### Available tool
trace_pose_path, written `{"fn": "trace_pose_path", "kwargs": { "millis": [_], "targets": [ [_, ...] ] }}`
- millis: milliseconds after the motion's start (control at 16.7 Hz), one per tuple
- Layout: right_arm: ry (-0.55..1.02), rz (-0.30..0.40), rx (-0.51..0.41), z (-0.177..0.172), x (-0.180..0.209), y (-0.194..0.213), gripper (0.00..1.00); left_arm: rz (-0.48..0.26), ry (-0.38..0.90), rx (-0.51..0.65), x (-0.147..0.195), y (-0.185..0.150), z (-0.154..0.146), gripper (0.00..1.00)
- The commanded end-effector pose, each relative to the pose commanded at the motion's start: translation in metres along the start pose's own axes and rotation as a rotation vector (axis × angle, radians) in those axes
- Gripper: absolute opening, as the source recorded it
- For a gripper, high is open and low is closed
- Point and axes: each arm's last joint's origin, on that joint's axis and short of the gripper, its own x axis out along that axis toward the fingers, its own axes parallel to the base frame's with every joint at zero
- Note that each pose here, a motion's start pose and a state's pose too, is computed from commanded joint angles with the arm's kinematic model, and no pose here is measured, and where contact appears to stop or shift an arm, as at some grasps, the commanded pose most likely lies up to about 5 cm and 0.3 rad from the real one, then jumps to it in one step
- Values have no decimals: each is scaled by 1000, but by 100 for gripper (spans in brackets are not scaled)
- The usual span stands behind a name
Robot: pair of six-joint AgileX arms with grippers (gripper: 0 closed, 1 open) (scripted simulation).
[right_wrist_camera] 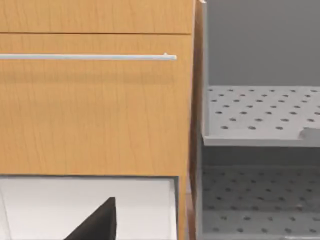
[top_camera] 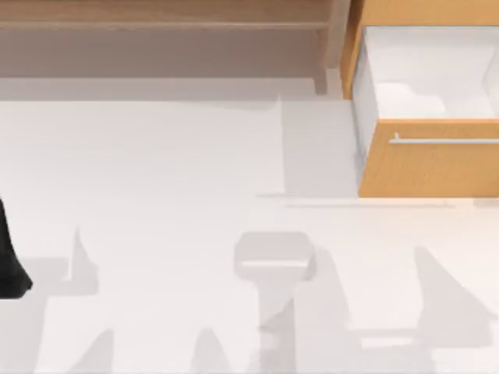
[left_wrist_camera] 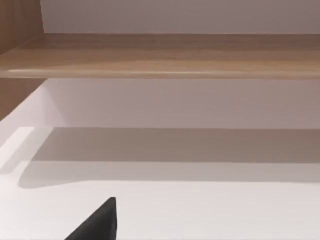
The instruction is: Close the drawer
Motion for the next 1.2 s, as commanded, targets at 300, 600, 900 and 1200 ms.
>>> {"fn": "trace_pose_path", "kwargs": {
  "millis": [300, 600, 900, 1200],
  "targets": [
    [2, -2, 5, 0, 31, -25, 100, 0, 0, 0, 0, 0, 0, 100],
    [5, -1, 6, -1, 33, -25, 100, 0, 0, 0, 0, 0, 0, 100],
    [15, 3, -90, -16, 36, -16, 100, 0, 0, 0, 0, 0, 0, 100],
    [55, 39, -377, -62, 40, 17, 100, 0, 0, 0, 0, 0, 0, 100]
  ]
}}
